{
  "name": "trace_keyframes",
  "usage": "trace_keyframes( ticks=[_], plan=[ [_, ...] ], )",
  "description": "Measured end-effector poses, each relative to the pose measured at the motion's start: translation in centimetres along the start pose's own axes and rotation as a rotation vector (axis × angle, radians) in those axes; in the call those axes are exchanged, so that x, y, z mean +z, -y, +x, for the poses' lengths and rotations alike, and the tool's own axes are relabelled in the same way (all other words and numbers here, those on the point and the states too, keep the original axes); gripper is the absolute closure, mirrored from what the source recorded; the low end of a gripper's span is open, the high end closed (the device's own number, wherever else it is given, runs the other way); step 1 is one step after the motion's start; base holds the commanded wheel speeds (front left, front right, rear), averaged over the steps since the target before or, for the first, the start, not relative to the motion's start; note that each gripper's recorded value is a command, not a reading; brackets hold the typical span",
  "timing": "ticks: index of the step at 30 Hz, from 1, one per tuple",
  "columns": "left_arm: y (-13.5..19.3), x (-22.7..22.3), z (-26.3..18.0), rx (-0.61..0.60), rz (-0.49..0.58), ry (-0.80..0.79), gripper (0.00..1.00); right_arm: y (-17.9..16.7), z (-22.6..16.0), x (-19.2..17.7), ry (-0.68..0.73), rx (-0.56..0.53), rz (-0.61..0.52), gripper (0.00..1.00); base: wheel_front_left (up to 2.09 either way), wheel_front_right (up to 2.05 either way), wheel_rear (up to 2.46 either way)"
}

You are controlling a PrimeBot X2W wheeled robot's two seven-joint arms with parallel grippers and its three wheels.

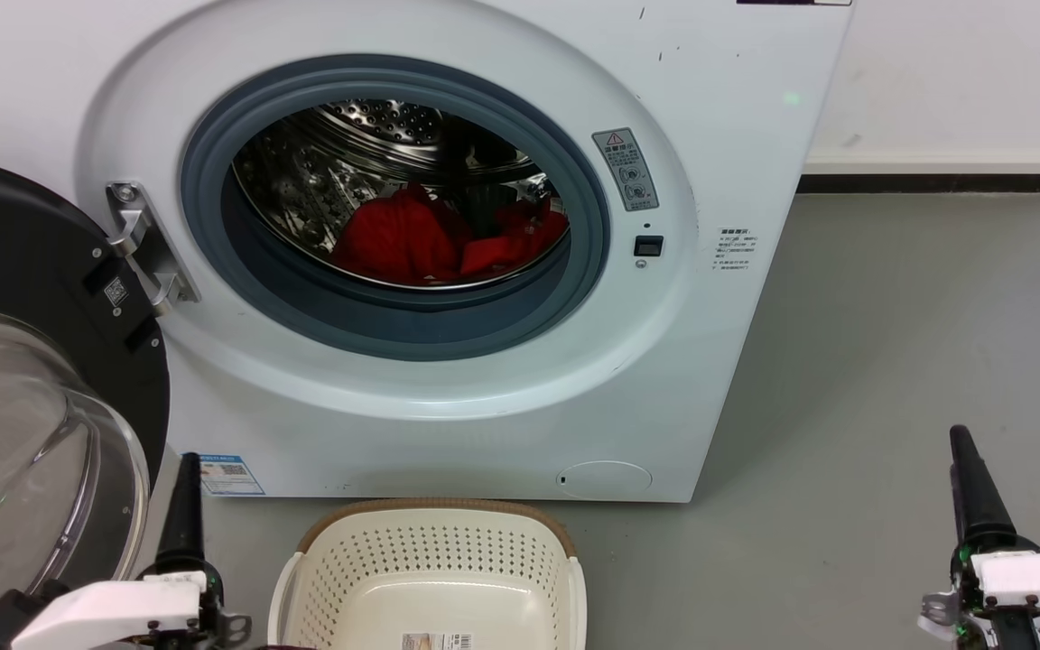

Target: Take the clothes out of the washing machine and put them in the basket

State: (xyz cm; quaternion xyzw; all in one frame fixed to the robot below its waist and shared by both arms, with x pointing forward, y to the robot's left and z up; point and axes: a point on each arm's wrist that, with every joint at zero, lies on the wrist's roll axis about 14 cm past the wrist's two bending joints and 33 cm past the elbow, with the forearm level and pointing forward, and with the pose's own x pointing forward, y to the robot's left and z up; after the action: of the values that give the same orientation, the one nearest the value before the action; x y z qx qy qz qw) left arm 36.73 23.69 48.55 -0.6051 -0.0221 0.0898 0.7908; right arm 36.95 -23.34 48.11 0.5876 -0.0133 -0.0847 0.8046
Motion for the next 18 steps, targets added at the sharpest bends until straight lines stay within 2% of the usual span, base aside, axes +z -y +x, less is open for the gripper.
trace_keyframes(
  ticks=[10, 14, 18],
  plan=[
    [2.7, 1.5, 0.4, -0.046, 0.193, 0.066, 0.00, -3.5, 0.3, 1.0, 0.047, 0.109, -0.300, 0.00, 0.00, 0.00, 0.00],
    [3.6, 0.7, 0.3, -0.055, 0.337, 0.060, 0.00, -5.2, 0.3, 0.7, 0.053, 0.165, -0.406, 0.00, 0.00, 0.00, 0.00],
    [4.0, 0.1, 0.1, -0.045, 0.434, 0.060, 0.00, -6.3, 0.1, 0.4, 0.061, 0.203, -0.494, 0.00, 0.00, 0.00, 0.00]
  ],
)
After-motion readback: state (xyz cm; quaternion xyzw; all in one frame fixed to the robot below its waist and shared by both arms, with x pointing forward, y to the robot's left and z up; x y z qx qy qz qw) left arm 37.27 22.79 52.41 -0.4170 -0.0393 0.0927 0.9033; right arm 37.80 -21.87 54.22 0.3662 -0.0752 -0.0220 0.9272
